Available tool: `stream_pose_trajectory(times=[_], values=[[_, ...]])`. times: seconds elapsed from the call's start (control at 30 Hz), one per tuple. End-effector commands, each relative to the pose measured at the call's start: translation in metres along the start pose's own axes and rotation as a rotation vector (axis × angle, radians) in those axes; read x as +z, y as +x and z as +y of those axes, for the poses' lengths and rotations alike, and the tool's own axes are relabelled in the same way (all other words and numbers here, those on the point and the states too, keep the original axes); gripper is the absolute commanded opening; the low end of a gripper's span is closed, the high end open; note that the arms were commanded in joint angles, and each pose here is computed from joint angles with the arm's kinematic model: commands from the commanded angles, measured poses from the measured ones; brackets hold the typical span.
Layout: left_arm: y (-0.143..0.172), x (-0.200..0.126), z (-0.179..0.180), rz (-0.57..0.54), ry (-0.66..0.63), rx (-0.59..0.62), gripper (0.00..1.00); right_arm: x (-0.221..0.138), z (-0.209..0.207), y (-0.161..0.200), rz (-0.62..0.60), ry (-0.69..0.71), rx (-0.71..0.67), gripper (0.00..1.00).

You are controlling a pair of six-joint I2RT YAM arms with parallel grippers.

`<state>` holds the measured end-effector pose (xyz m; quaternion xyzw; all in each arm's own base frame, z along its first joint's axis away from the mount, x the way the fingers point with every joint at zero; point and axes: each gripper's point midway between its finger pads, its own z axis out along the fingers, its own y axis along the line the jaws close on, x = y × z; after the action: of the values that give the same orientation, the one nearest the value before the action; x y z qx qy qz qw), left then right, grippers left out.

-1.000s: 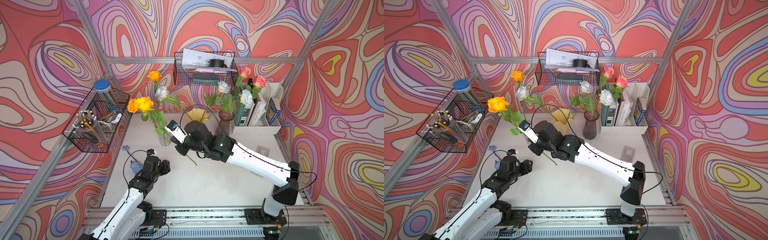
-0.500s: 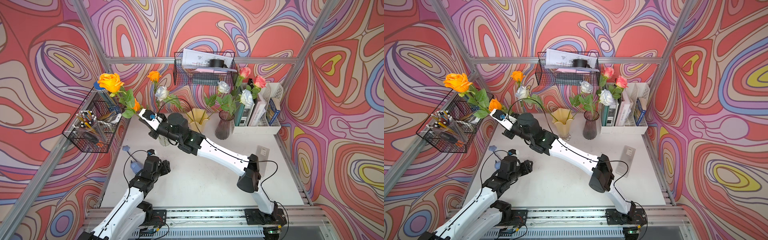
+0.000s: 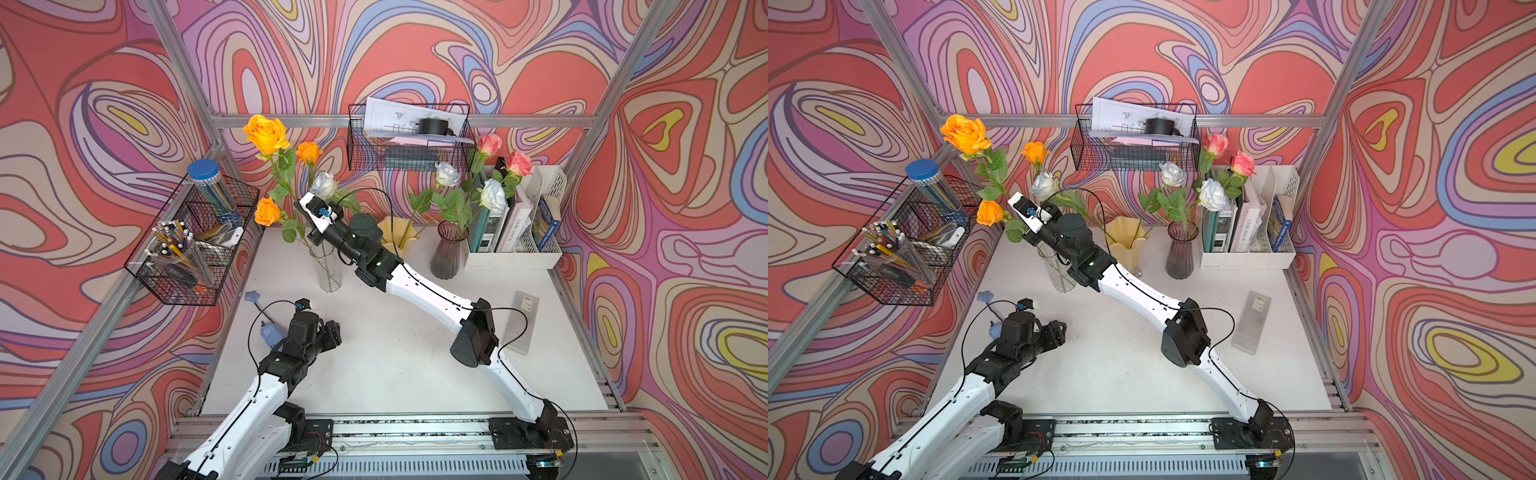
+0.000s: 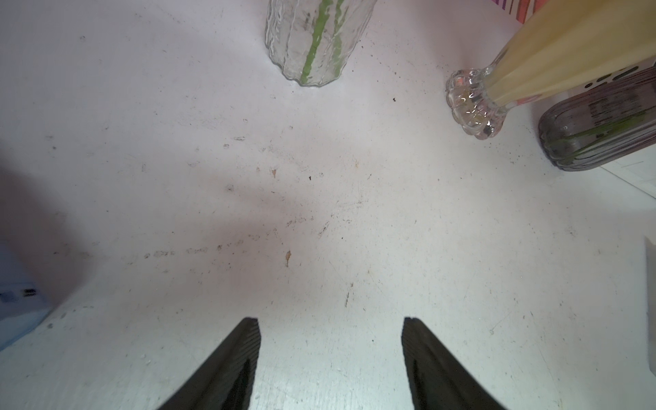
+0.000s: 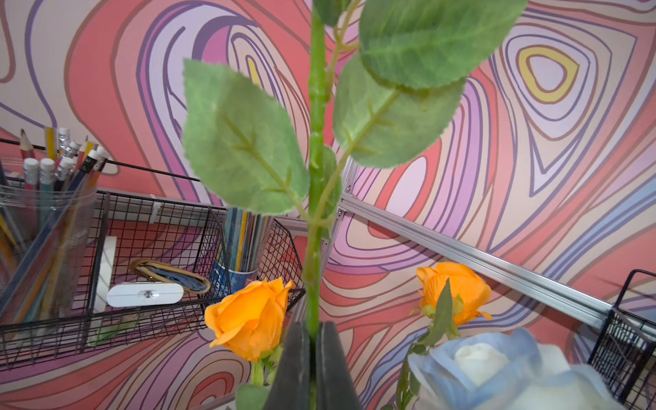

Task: Arrange the flowers in different vases according to their colors
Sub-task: Insert the flower into the vase.

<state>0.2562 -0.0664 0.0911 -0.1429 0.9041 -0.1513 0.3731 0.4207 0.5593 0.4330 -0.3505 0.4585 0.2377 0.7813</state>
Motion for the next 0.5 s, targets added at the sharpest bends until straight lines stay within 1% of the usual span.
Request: stream_pose_trajectory(times=[0.0,0.17,0.3,0.37,0.4,0.43,0.47], values=[[0.004,0.001,-0.001,0.011,0.01,0.021,0.69,0.002,-0.002,0.012,-0.021,0.001,0.038,0.0],[0.004,0.001,-0.001,0.007,0.01,0.019,0.69,-0.002,0.01,0.045,0.03,-0.026,0.06,0.0],[0.004,0.002,-0.001,0.008,0.011,0.021,0.69,-0.012,0.017,0.071,0.085,-0.028,0.05,0.0],[0.005,0.002,-0.002,0.01,0.021,0.022,0.69,-0.02,0.019,0.077,0.113,-0.039,0.055,0.14],[0.004,0.002,-0.003,0.008,0.022,0.019,0.69,-0.025,0.02,0.077,0.122,-0.04,0.057,0.28],[0.004,0.002,-0.003,0.008,0.022,0.021,0.69,-0.029,0.018,0.074,0.128,-0.038,0.058,0.38],[0.004,0.002,-0.002,0.005,0.02,0.021,0.69,-0.033,0.015,0.072,0.135,-0.028,0.058,0.45]])
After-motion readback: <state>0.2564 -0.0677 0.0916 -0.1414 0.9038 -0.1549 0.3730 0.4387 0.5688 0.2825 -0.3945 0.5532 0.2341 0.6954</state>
